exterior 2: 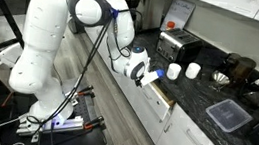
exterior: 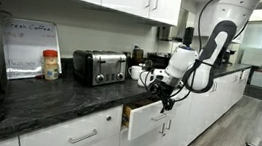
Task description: Open the first drawer from the right and then put a mug from the counter in it
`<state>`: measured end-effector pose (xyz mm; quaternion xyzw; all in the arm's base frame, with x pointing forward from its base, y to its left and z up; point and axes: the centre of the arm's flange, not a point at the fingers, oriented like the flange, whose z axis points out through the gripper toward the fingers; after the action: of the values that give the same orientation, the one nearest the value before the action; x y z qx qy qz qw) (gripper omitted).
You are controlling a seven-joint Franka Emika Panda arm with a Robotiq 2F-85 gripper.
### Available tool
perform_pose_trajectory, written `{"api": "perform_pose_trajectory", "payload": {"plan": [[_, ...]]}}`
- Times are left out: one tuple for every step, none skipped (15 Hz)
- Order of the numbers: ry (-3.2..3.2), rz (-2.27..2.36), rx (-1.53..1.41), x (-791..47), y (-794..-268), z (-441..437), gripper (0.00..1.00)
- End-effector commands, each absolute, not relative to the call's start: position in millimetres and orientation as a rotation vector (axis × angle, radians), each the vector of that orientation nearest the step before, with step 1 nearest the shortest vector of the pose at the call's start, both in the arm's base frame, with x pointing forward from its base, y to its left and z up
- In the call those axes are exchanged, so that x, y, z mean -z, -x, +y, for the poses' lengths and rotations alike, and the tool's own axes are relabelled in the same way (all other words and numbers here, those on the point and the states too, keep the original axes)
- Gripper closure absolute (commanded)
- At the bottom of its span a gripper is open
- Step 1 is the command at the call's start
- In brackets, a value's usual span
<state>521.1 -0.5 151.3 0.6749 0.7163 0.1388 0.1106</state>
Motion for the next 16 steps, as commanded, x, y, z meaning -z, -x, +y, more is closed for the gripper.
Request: {"api": "perform_pose_trajectory", "payload": {"plan": [[-1.937,2.192,-0.380,-147,-534,-11,0.00],[-1.935,2.210,-0.370,-145,-535,-11,0.00],[-1.935,2.229,-0.350,-145,-534,-11,0.00],[-1.934,2.250,-0.330,-146,-533,-11,0.00],[-1.931,2.270,-0.310,-147,-532,-10,0.00],[-1.927,2.293,-0.289,-148,-531,-10,0.00],[-1.927,2.320,-0.260,-149,-529,-9,0.00],[-1.924,2.344,-0.242,-150,-527,-9,0.00],[-1.924,2.365,-0.225,-152,-525,-9,0.00],[-1.925,2.386,-0.208,-153,-522,-8,0.00],[-1.930,2.401,-0.192,-154,-519,-7,0.00],[-1.935,2.414,-0.175,-154,-516,-7,0.00],[-1.952,2.417,-0.167,-154,-514,-7,0.00],[-1.963,2.425,-0.163,-155,-512,-7,0.00],[-1.974,2.427,-0.160,-158,-511,-8,0.00],[-1.989,2.430,-0.157,-158,-509,-8,0.00]]}}
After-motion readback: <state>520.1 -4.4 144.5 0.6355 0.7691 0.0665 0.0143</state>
